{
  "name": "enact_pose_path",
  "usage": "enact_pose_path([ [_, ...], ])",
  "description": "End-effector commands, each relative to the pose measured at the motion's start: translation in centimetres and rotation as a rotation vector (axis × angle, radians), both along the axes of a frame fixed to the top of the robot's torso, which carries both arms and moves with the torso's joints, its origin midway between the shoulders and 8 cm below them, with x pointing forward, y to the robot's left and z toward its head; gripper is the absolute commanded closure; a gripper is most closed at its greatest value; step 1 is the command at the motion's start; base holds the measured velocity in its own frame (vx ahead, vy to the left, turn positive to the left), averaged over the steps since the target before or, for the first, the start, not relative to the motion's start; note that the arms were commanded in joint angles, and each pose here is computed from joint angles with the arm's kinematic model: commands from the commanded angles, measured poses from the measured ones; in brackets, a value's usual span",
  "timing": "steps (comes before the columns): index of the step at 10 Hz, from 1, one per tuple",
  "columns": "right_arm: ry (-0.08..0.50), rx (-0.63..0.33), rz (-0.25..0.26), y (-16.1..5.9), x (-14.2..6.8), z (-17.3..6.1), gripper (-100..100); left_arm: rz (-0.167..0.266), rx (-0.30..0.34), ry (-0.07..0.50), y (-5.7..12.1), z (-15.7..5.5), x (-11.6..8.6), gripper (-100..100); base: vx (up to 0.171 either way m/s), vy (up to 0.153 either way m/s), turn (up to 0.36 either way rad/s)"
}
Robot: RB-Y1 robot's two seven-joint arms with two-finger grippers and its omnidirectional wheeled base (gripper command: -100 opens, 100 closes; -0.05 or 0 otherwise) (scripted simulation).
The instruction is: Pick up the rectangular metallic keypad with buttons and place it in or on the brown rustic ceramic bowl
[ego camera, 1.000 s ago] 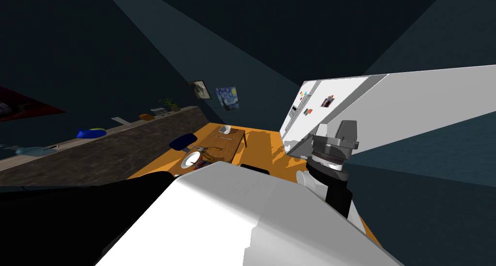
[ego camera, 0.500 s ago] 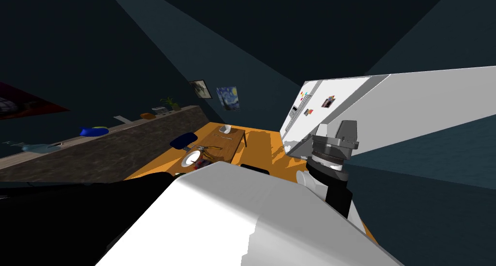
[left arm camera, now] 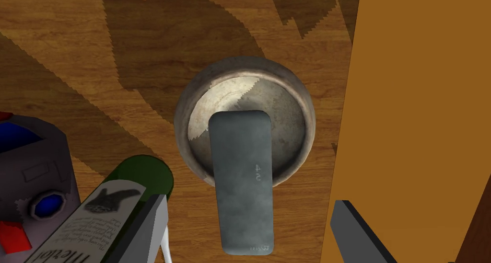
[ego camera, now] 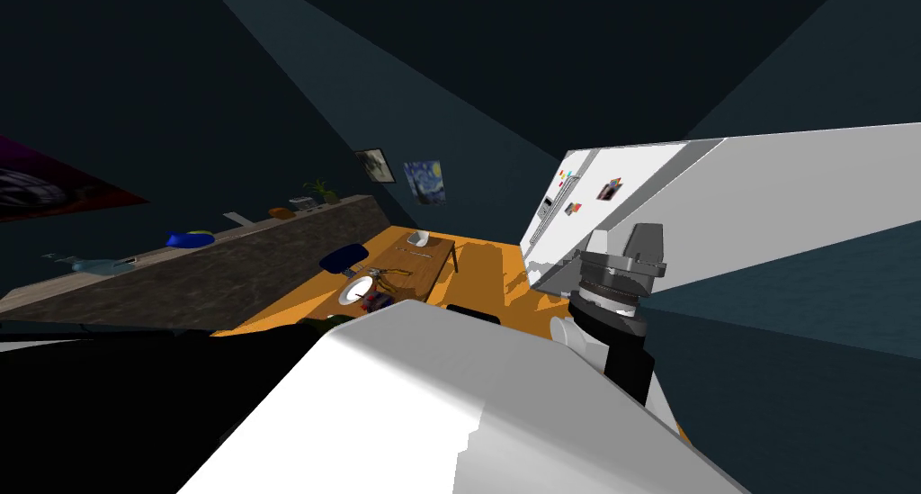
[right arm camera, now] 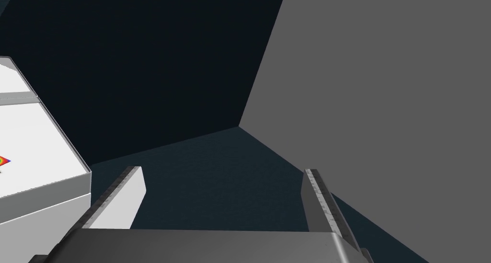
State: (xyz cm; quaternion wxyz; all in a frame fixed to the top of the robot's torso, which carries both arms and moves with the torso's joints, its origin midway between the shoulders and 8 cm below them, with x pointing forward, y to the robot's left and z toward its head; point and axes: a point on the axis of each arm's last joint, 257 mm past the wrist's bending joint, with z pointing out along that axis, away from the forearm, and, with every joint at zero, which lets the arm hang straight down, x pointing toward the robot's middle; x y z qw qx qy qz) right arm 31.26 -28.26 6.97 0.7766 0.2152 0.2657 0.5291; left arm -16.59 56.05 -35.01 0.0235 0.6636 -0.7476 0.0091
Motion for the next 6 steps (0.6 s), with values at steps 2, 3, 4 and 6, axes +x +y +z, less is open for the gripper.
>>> enact_pose_path([
  [2, 0.0, 0.0, 0.0, 0.0, 0.0, 0.0, 0, -0.016, -0.006, -0.002, 1.3, 1.3, 1.4, -100, -0.018, -0.059, 0.048],
  [3, 0.0, 0.0, 0.0, 0.0, 0.0, 0.0, 0, -0.023, -0.01, -0.003, 1.7, 1.8, 2.0, -100, -0.014, -0.054, 0.048],
  [4, 0.0, 0.0, 0.0, 0.0, 0.0, 0.0, 0, -0.019, -0.006, -0.001, 1.4, 1.6, 1.5, -100, -0.004, -0.023, 0.008],
  [6, 0.0, 0.0, 0.0, 0.0, 0.0, 0.0, 0, -0.019, -0.008, -0.003, 1.4, 1.6, 1.7, 0, 0.0, 0.0, 0.0],
])
